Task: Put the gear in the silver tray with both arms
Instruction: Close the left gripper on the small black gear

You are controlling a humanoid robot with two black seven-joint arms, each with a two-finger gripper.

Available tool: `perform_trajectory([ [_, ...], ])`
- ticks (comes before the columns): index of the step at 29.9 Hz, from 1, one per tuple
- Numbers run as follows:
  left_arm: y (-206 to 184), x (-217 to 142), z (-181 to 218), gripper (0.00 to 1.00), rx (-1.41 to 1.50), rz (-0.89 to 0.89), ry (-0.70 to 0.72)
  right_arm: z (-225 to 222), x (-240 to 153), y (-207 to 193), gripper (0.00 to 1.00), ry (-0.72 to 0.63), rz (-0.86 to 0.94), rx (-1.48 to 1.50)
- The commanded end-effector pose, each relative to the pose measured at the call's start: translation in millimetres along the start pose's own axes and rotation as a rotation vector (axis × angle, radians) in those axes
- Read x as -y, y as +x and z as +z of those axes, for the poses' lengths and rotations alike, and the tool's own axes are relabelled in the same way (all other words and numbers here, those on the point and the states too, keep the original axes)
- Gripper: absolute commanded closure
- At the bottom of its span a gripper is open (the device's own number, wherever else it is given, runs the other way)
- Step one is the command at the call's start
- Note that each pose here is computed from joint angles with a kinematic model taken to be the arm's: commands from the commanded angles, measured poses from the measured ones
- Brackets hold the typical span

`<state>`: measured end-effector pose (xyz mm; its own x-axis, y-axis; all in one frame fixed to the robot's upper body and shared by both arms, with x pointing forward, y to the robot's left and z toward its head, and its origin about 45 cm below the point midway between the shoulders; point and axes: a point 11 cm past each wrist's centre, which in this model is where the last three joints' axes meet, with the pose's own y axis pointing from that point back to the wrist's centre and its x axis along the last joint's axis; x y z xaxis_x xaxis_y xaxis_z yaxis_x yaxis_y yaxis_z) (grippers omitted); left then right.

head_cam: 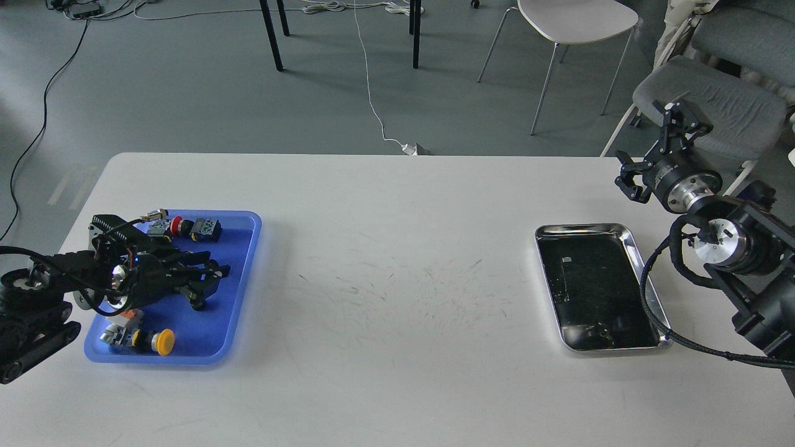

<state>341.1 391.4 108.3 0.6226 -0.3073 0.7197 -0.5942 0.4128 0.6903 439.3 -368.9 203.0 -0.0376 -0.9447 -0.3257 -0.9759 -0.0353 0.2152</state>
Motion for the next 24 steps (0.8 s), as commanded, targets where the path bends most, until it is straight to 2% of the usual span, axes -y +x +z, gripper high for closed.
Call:
perform_trajectory([
  [1,0,0,0,0.61,0.001,0.001,-0.001,1,-1,1,0.01,-0.003,0.002,-0.002],
  [7,-2,-1,-1,0.69,0.001,-0.004,0.002,4,-1,2,0.01,-0.008,0.003,-0.002],
  [18,4,-4,-4,0.78,-0.004,0.006,0.009,5,-1,1,0.01,-0.011,0.002,-0.004],
  [20,6,-9,-7,0.83,-0.001,0.01,0.015,6,-2,2,0.01,-0.013,0.003,-0.006],
  [24,9,-17,-16,0.83,0.004,0.011,0.037,6,-2,2,0.01,-0.013,0.003,-0.006],
])
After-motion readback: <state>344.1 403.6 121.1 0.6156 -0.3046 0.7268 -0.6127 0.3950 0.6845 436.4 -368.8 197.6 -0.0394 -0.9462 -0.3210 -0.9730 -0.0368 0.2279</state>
